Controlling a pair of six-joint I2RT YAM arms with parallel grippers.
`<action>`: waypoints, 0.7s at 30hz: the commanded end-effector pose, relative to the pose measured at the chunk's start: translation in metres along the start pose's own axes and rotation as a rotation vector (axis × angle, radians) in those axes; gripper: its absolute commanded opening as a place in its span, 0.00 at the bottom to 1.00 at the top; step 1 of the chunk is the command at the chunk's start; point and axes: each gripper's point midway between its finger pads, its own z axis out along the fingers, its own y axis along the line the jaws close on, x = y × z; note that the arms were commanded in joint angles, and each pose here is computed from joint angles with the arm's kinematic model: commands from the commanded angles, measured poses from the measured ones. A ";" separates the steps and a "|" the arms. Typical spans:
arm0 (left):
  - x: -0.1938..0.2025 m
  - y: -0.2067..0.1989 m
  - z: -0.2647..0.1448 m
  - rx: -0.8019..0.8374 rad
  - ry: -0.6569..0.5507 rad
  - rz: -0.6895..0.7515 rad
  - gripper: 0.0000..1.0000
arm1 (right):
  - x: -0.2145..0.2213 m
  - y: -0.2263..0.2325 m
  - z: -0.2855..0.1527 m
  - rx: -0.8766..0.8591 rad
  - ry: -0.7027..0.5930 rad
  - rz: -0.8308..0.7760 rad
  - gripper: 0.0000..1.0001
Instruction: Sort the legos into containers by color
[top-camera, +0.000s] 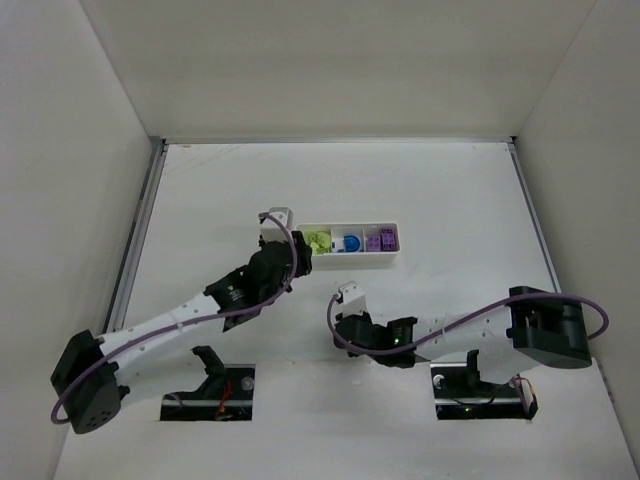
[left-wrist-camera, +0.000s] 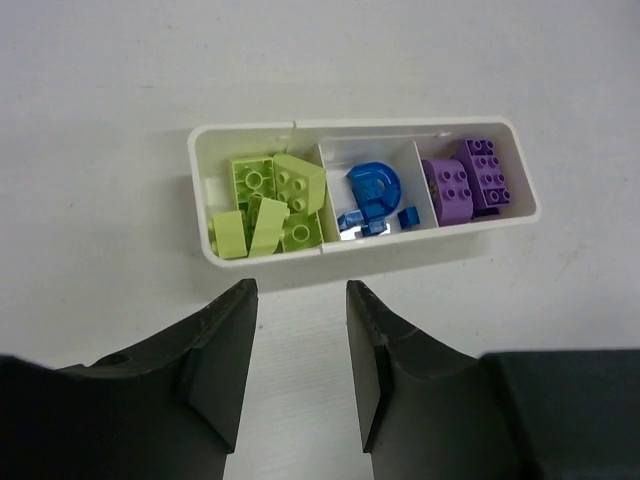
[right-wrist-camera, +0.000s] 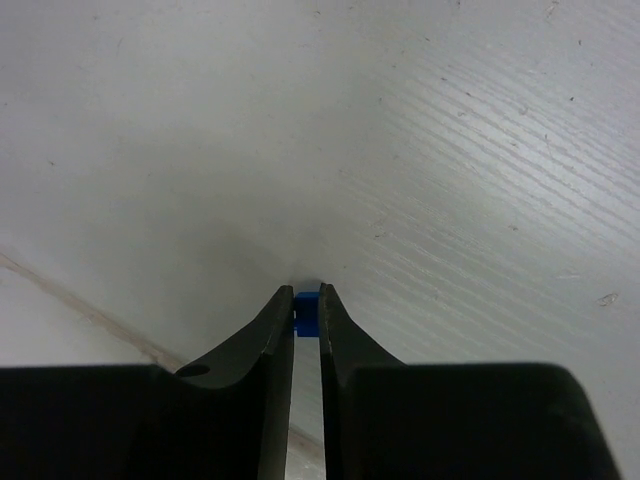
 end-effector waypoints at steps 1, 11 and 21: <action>0.019 0.012 -0.016 -0.014 0.027 -0.007 0.38 | -0.014 0.005 -0.004 0.007 -0.038 -0.003 0.15; 0.076 -0.016 -0.043 0.141 0.108 -0.003 0.47 | -0.129 -0.034 -0.009 0.024 -0.243 0.120 0.15; 0.133 -0.078 -0.056 0.320 0.175 0.150 0.57 | -0.218 -0.103 0.028 0.115 -0.364 0.266 0.15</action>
